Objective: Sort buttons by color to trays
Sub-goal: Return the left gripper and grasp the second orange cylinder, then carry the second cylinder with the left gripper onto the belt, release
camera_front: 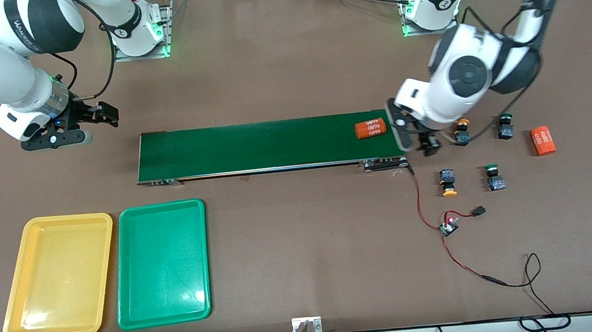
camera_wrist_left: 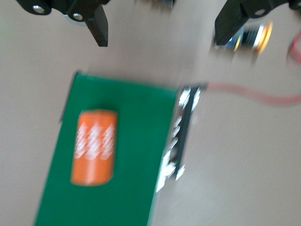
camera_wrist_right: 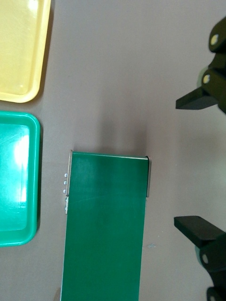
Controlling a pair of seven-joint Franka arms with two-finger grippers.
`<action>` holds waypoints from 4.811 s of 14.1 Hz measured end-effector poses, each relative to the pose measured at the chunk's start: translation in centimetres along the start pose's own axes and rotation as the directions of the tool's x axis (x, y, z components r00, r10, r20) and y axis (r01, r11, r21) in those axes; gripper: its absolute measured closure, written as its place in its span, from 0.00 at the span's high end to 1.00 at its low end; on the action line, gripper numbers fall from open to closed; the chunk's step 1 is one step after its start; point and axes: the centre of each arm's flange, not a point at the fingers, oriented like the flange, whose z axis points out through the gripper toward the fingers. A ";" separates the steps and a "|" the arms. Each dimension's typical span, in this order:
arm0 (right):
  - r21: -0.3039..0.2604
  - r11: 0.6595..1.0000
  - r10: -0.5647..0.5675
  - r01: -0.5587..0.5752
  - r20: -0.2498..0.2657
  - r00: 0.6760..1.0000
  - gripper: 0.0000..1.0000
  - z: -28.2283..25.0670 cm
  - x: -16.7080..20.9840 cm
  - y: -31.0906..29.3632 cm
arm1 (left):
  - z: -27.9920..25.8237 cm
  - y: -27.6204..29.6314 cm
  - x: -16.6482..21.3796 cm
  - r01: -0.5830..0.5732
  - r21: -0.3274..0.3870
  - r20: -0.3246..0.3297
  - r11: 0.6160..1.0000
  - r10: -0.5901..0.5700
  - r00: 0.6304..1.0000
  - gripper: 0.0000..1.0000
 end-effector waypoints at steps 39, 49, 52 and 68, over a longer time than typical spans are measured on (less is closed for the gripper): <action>0.001 1.000 0.003 -0.003 -0.005 1.000 1.00 -0.1 0.1 0.2 | 3.6 -12.4 -25.8 0.865 -0.042 0.176 0.501 -0.848 0.500 0.51; 0.002 1.000 0.006 -0.006 -0.005 1.000 1.00 -0.1 0.1 0.3 | -0.4 -1.7 -0.5 0.318 -0.200 0.150 0.927 -0.291 0.945 0.51; 0.002 1.000 0.006 -0.006 -0.005 1.000 1.00 -0.1 0.1 0.3 | 0.8 2.8 6.0 0.150 -0.192 0.081 0.970 -0.136 0.987 0.51; 0.002 1.000 0.008 -0.008 -0.004 1.000 1.00 0.0 0.1 0.5 | 5.3 6.6 8.8 -0.141 -0.024 0.039 0.990 0.142 0.989 1.00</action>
